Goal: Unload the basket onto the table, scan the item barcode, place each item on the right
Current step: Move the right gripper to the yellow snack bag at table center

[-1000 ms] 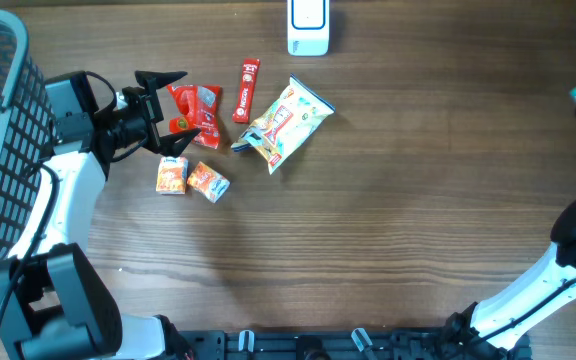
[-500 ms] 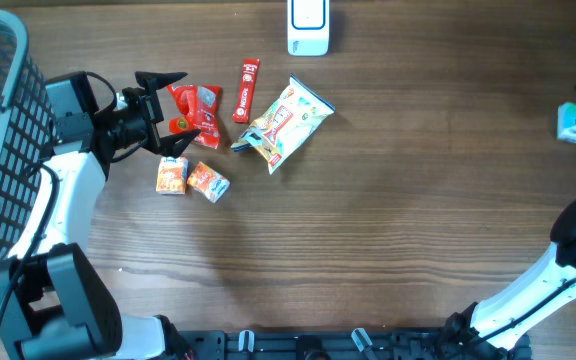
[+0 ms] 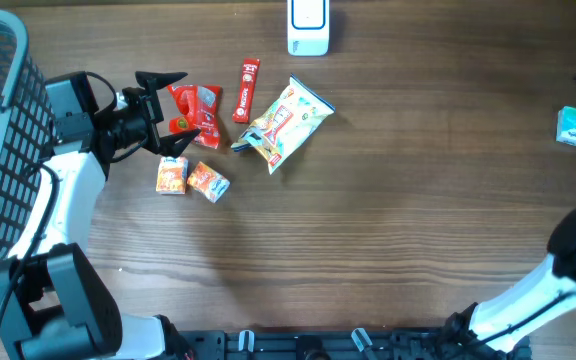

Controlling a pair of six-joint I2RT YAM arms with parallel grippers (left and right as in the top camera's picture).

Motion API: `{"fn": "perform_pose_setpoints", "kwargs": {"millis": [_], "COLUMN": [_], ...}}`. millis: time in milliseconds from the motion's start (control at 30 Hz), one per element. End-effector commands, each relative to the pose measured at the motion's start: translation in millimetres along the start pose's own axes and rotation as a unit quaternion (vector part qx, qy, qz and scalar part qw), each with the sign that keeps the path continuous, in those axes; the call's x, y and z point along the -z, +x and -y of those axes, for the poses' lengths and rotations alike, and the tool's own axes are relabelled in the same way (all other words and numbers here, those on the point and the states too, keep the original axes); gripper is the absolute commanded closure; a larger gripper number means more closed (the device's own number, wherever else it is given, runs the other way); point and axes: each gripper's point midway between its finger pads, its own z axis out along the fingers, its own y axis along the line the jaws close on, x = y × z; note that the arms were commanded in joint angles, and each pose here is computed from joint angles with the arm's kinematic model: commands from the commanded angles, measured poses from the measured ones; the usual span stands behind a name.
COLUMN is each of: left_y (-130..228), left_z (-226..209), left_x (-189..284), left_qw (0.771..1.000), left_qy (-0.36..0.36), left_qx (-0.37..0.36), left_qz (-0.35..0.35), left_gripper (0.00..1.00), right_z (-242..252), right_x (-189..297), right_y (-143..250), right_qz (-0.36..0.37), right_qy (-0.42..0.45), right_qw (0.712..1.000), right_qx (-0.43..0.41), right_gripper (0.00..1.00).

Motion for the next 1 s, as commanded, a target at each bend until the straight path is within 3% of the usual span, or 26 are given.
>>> {"fn": "perform_pose_setpoints", "kwargs": {"millis": [0,100,167,267,367,400,500,700,833,900,967], "left_y": [5.9,14.2,22.2,22.5,8.8,-2.9,-9.1,-15.5,-15.7,-10.3,-1.8], "left_z": [5.7,0.7,-5.8,-23.8,-49.4,-68.8,-86.8,-103.2,-84.8,-66.6,-45.9], "left_x": [2.0,-4.4,-11.9,-24.6,-29.9,-27.4,-23.6,-12.9,2.6,15.8,35.6], "left_qw": [0.993,0.981,0.97,0.958,0.949,0.937,0.914,0.891,0.871,0.858,0.845], "left_qy": [0.004,-0.005,-0.018,-0.064,-0.139,-0.199,-0.256,-0.312,-0.307,-0.293,-0.272], "left_qx": [-0.114,-0.194,-0.243,-0.279,-0.277,-0.27,-0.292,-0.291,-0.334,-0.361,-0.381], "left_qz": [0.001,-0.012,-0.022,-0.004,0.05,0.094,0.121,0.155,0.189,0.218,0.258], "left_gripper": [0.0,0.0,0.0,0.0,0.0,0.0,0.0,0.0,0.0,0.0,0.0], "right_z": [-89.5,-125.5,-148.4,-179.8,-193.1,-199.8,-207.9,-238.3,-262.6,-271.6,-278.2], "right_x": [110.6,159.1,186.9,209.5,208.4,201.7,190.8,180.8,171.6,164.0,152.7], "right_y": [-14.3,6.8,29.2,76.6,114.8,142.7,175.0,247.1,297.9,318.8,343.6], "right_qz": [0.054,0.045,0.024,-0.029,-0.074,-0.105,-0.137,-0.209,-0.249,-0.26,-0.275], "right_qy": [-0.174,-0.252,-0.299,-0.348,-0.342,-0.322,-0.28,-0.25,-0.247,-0.247,-0.24], "right_qw": [0.981,0.96,0.945,0.92,0.913,0.913,0.922,0.919,0.907,0.9,0.893], "right_qx": [0.074,0.113,0.133,0.179,0.209,0.226,0.23,0.222,0.231,0.248,0.262], "right_gripper": [0.15,0.1,0.0,0.0,0.0,0.01,0.0,0.0,0.0,0.05,0.22]}}
